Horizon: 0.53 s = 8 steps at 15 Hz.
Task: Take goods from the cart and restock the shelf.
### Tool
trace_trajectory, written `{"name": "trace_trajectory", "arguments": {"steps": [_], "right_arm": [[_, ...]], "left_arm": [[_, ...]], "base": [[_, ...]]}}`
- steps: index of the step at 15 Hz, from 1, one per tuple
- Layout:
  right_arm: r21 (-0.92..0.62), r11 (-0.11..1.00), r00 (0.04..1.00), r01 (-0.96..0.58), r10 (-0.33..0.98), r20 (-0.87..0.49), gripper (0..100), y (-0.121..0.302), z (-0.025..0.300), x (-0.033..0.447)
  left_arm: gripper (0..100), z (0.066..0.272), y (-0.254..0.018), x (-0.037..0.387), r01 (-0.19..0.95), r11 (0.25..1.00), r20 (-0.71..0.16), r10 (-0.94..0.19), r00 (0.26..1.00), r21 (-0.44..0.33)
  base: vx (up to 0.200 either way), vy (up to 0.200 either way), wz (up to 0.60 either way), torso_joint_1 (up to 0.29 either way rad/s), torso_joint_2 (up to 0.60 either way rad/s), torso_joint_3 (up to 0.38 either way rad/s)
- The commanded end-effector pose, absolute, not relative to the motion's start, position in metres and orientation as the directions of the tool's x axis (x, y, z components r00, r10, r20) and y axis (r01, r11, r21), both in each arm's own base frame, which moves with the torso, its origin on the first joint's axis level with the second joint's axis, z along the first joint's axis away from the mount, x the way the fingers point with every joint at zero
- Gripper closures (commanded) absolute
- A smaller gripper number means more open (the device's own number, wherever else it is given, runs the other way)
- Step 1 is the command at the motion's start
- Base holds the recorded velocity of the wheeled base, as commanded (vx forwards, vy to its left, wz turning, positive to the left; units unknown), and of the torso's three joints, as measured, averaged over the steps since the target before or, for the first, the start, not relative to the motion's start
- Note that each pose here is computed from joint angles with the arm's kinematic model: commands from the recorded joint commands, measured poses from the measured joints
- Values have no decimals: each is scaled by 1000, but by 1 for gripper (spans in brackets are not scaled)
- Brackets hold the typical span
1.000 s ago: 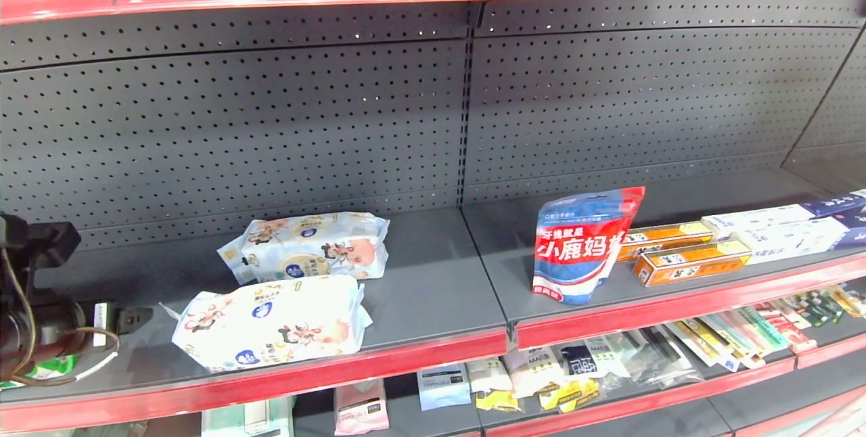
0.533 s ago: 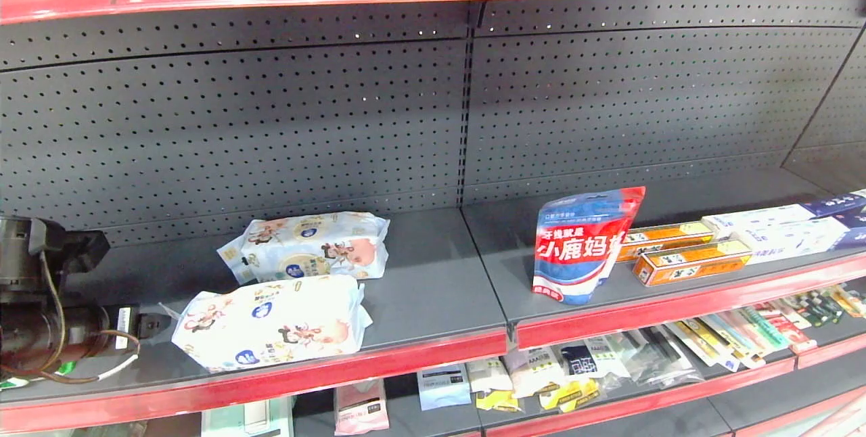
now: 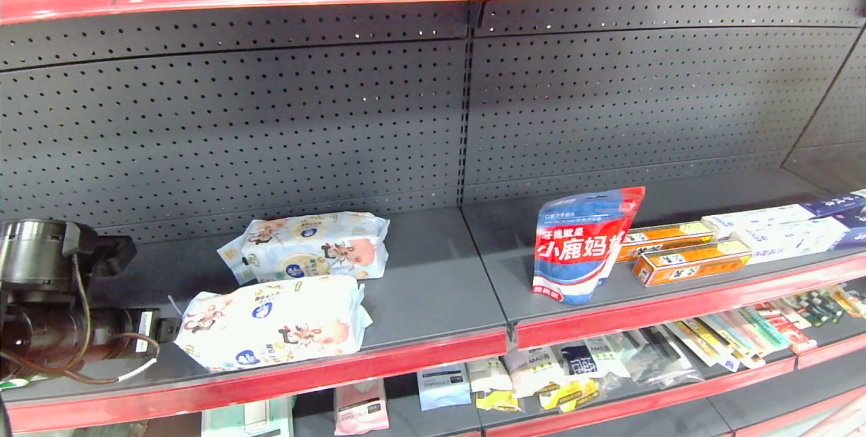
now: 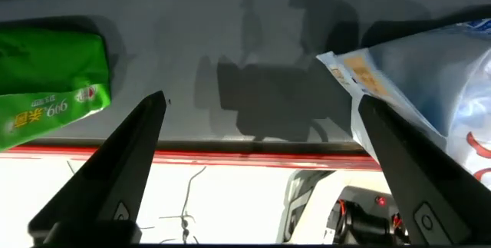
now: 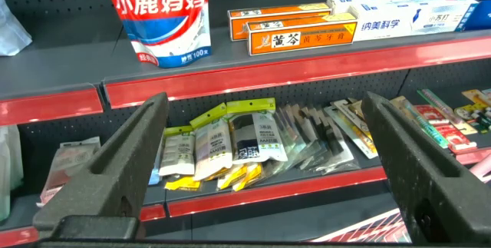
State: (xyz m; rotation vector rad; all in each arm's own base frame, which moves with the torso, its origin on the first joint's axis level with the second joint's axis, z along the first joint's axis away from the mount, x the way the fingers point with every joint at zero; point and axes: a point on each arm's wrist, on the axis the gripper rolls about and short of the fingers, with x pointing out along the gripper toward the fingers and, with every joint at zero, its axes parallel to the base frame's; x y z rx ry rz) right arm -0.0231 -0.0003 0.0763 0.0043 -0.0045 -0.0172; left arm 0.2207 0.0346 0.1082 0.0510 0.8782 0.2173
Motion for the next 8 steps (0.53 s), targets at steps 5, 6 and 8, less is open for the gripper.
{"name": "trace_trajectory", "arguments": {"steps": [5,6,8], "right_arm": [[5,1000,1000,17,-17,3,0,0,76,-23],[5,1000,1000,17,-17,3,0,0,76,-23],[5,1000,1000,17,-17,3,0,0,76,-23]], "left_arm": [[0,109,31,222,-151,979,-757,199,623,133],[0,109,31,223,-149,980,-757,198,623,133],[0,109,28,224,-140,981,-750,192,633,133]], "base": [[0,0,0,0,0,0],[0,0,0,0,0,0],[0,0,0,0,0,0]]}}
